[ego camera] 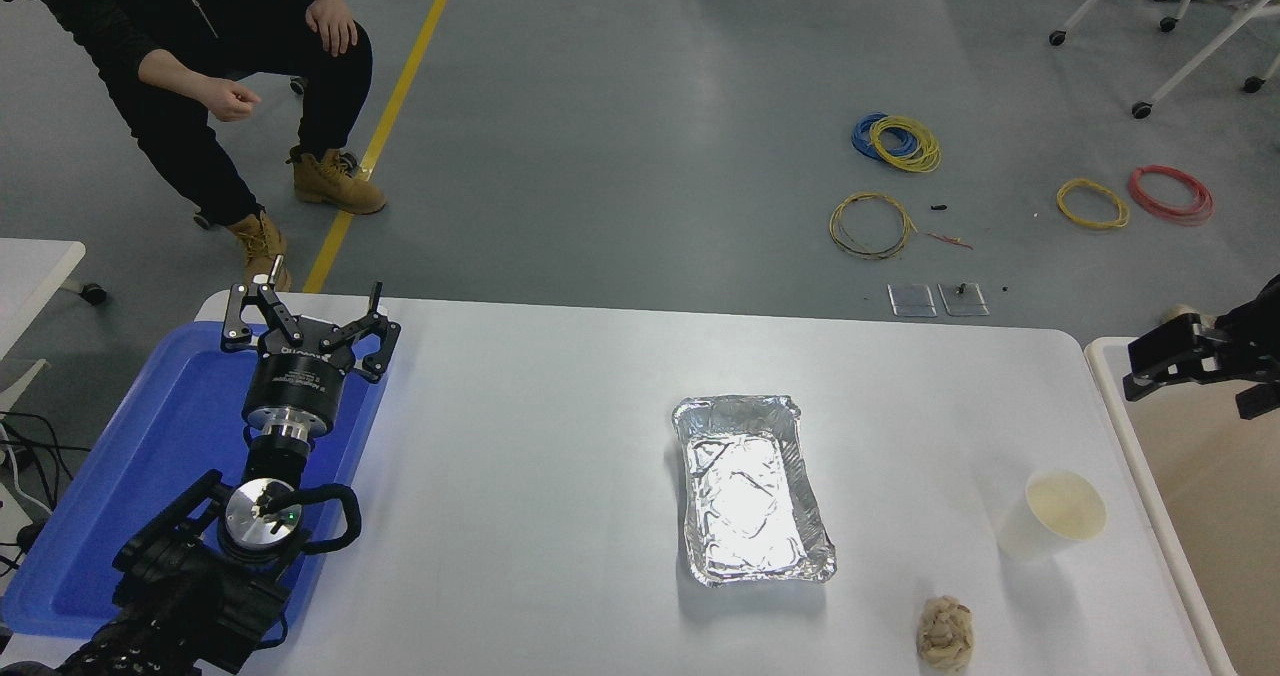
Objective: Pick up paper cup place in dustbin
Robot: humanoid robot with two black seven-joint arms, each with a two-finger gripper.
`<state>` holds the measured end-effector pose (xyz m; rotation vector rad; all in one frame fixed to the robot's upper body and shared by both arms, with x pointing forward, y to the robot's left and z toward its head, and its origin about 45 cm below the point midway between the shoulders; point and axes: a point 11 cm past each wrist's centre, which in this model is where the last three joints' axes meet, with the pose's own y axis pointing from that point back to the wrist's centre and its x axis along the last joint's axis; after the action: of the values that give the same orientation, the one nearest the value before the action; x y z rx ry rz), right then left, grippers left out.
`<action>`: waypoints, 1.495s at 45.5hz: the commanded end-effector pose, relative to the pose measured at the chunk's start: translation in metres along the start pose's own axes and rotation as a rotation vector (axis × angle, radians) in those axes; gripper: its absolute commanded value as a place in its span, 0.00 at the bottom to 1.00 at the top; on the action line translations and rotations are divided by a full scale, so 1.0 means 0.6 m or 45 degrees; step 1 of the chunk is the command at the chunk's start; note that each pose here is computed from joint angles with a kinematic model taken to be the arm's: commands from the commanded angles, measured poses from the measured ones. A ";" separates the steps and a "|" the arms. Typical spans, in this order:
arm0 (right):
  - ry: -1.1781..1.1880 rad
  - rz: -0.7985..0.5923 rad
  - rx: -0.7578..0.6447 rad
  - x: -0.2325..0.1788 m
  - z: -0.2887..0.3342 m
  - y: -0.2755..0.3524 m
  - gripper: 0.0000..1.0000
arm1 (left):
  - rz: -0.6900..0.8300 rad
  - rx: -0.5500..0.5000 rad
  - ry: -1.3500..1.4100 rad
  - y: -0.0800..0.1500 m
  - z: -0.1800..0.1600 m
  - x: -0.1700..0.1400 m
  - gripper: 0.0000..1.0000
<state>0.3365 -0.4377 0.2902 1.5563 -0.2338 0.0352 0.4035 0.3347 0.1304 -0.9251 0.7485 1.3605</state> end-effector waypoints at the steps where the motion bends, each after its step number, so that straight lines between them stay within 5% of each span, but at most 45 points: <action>1: 0.035 -0.033 -0.008 -0.022 0.000 -0.046 1.00 | 0.000 0.000 0.000 0.000 0.000 0.000 1.00; 55: 0.002 0.043 -0.018 -0.094 0.053 -0.255 1.00 | 0.002 0.000 -0.001 0.001 0.001 0.001 1.00; 68: 0.032 0.063 -0.037 -0.102 0.053 -0.280 0.90 | 0.000 -0.001 -0.001 0.000 0.001 0.000 1.00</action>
<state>0.3030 -0.4665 0.1279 1.5288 -0.2568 0.0675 0.4032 0.3351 0.1302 -0.9244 0.7484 1.3615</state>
